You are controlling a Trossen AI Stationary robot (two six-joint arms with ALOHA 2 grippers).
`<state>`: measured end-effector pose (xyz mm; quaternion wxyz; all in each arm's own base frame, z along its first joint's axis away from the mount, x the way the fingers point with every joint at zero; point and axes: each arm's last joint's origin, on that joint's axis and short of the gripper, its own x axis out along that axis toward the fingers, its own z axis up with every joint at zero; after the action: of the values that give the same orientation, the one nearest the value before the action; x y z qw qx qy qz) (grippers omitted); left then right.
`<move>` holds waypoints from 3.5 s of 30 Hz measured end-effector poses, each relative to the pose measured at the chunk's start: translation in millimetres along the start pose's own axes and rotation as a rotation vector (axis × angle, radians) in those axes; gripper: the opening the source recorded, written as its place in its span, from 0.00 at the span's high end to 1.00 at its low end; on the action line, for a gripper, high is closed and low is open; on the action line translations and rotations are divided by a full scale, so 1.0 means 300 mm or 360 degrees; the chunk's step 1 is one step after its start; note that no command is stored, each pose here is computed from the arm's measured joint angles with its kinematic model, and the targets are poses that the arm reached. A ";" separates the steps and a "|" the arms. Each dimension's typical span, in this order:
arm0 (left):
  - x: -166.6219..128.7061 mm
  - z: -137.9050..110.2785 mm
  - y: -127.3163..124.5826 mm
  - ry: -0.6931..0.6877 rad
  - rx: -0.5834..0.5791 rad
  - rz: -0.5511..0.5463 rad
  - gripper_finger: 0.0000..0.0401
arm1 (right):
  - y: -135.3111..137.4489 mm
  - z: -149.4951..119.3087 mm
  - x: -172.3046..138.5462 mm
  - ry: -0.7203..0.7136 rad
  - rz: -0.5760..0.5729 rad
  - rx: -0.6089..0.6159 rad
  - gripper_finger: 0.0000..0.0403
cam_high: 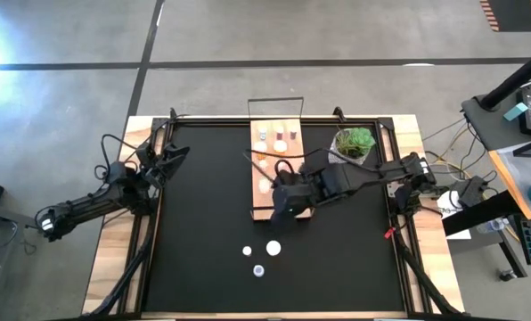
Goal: Pick and place medicine bottles onto shelf by color
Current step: Put the orange pill bottle on the shelf aligned with the orange pill bottle
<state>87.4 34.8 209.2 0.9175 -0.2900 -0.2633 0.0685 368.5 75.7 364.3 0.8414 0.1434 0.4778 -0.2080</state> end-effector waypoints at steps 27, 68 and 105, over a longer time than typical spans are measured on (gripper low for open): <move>0.003 -0.004 0.004 0.0019 -0.0002 0.0017 0.44 | 0.089 -0.050 0.187 0.0504 -0.0130 0.1348 0.44; 0.007 -0.009 0.009 0.0039 -0.0004 0.0035 0.44 | 0.308 -0.169 0.424 0.0690 -0.0189 0.1601 0.28; 0.007 -0.010 0.010 0.0044 -0.0005 0.0039 0.44 | 0.349 -0.185 0.323 0.0234 -0.0244 0.1359 0.25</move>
<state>90.9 36.4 206.4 0.9197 -0.2955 -0.2472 0.0754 422.4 170.8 257.1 0.6527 0.4568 0.4168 -0.4377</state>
